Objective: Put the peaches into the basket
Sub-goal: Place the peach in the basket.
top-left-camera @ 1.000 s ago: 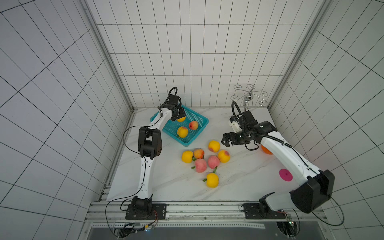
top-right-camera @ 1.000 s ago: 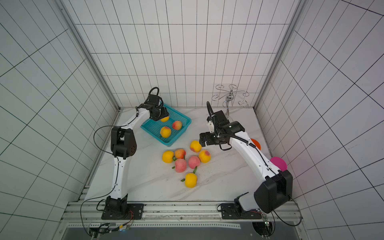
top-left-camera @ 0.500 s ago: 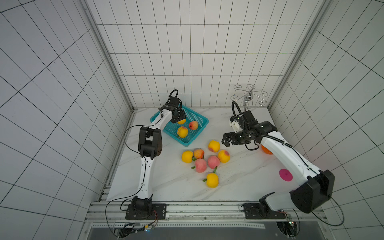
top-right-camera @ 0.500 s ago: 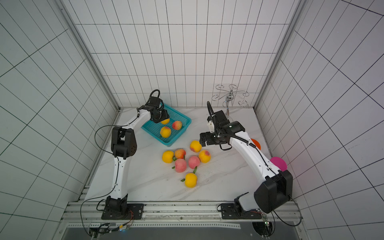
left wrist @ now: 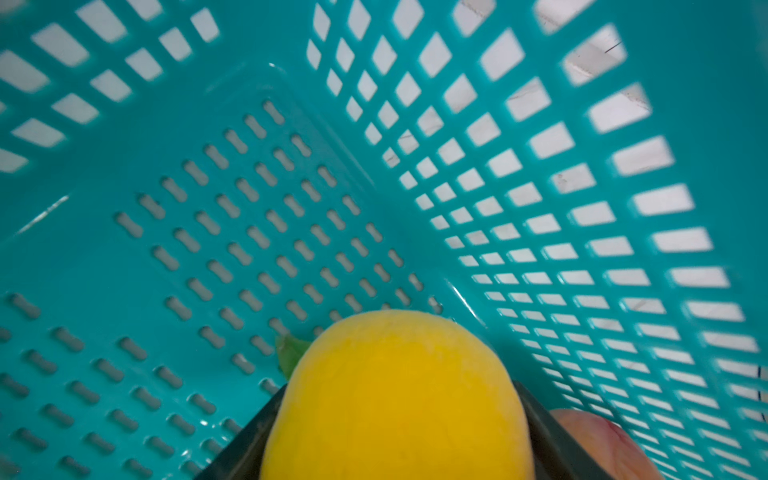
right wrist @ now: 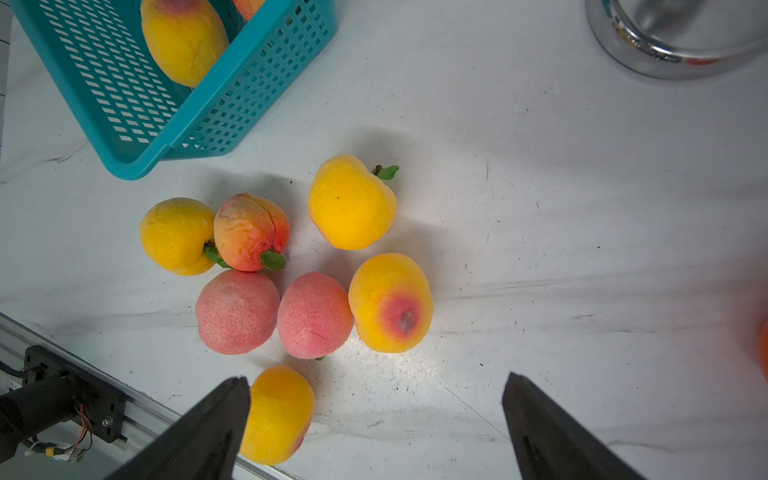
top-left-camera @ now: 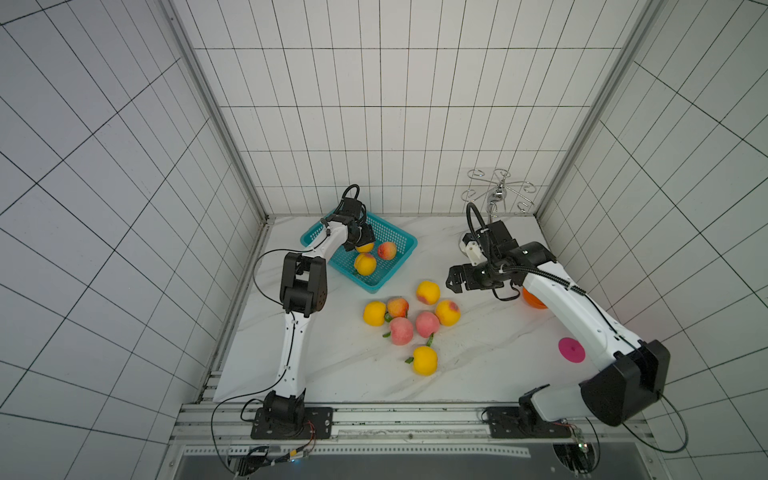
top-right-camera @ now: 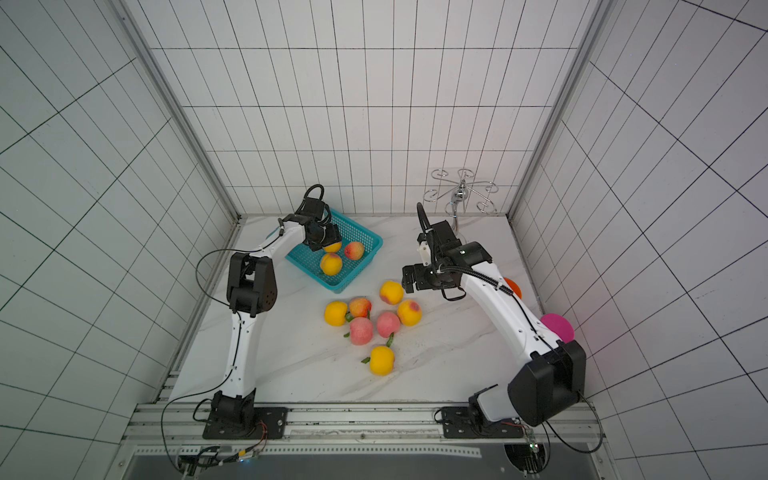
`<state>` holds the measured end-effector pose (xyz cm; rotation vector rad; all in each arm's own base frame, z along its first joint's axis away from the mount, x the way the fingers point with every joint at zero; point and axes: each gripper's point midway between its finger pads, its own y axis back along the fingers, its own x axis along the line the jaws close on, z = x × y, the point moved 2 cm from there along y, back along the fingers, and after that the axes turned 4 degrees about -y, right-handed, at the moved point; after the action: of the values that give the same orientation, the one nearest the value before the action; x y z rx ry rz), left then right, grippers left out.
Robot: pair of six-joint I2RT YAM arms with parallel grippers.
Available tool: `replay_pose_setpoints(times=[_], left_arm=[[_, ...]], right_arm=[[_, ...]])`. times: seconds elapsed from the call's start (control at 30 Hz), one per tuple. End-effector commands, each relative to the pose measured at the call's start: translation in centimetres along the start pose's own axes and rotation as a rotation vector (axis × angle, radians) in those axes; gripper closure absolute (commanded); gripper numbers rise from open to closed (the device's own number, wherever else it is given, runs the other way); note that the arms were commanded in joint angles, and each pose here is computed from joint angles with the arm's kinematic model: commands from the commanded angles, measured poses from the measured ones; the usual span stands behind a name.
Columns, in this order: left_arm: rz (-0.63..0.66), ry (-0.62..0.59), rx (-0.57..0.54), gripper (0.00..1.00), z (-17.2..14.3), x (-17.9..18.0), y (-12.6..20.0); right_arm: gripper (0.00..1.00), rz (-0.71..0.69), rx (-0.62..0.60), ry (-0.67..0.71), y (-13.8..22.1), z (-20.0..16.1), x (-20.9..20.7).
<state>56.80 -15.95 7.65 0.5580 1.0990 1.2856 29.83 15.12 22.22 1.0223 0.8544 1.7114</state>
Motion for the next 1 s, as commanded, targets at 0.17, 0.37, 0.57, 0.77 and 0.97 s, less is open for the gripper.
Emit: replay_pose_setpoints(times=[0.17,0.37,0.57,0.77,0.97], left_arm=[[-0.008,-0.035,-0.031,0.14,0.7,-0.8,1.0],[-0.014,-0.053,-0.051,0.12,1.2,-1.3,2.9],[-0.006,-0.108,-0.066,0.11,1.3,-2.4,5.7],[-0.006,-0.125,-0.036,0.11,-0.4,-3.1,8.6],[0.0,-0.136,-0.009,0.12,-3.0,-3.3,11.6]], right_arm=[[0.01,-0.016,-0.009,-0.002,1.1,0.3,-0.4],[0.01,-0.02,-0.006,-0.006,1.0,-0.1,-0.7],[0.01,-0.021,-0.001,-0.007,1.1,-0.6,-0.9],[0.01,-0.019,0.013,-0.014,0.8,-1.5,-1.1],[0.01,-0.019,0.029,-0.024,0.3,-2.5,-1.4]])
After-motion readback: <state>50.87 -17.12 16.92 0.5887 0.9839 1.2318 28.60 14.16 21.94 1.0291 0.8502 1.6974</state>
